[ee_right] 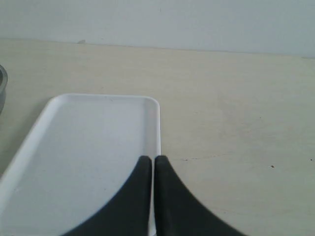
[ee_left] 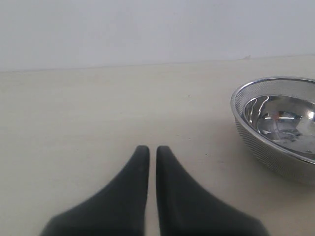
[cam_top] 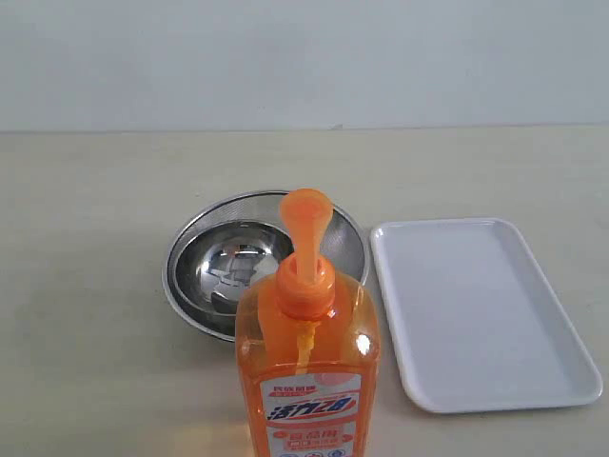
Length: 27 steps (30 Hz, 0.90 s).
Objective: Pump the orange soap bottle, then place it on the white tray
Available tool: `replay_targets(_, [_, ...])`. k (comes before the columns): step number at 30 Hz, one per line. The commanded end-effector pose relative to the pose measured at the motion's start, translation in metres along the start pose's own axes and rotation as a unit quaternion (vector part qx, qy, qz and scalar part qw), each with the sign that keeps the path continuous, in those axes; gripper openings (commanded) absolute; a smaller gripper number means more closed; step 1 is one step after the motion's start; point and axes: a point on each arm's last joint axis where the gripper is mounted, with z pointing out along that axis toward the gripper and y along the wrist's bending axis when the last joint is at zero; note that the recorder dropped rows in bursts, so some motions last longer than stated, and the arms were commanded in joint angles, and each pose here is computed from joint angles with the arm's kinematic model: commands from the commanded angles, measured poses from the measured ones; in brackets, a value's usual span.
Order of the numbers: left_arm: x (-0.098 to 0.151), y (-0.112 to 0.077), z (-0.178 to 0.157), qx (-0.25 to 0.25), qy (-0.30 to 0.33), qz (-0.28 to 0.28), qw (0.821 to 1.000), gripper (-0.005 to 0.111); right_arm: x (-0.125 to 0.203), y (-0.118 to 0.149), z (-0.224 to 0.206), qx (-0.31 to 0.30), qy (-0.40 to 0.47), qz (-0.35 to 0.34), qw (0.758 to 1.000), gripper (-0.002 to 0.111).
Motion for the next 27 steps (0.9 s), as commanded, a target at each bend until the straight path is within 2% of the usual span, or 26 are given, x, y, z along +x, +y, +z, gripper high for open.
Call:
replay_targets(1, [0.001,0.0,0.0,-0.001,0.0,-0.001,1.0,0.005,-0.002,0.0,0.0,0.002,-0.01,0.0,1.0,0.0])
replay_targets(5, [0.001,0.0,0.0,-0.001,0.0,0.023,1.0,0.005,-0.002,0.0,0.0,0.002,-0.01,0.0,1.0,0.0])
replay_targets(16, [0.001,0.0,0.0,-0.001,-0.001,0.023,1.0,0.005,-0.002,0.0,0.0,0.002,-0.01,0.0,1.0,0.0])
replay_targets(20, [-0.006,0.0,0.0,-0.002,-0.035,0.023,0.999,0.005,-0.002,0.0,0.0,0.002,-0.01,0.0,1.0,0.0])
replay_targets(27, [-0.024,0.0,-0.003,-0.004,-0.139,0.023,0.99,0.005,-0.002,0.0,0.0,0.002,-0.01,0.0,1.0,0.0])
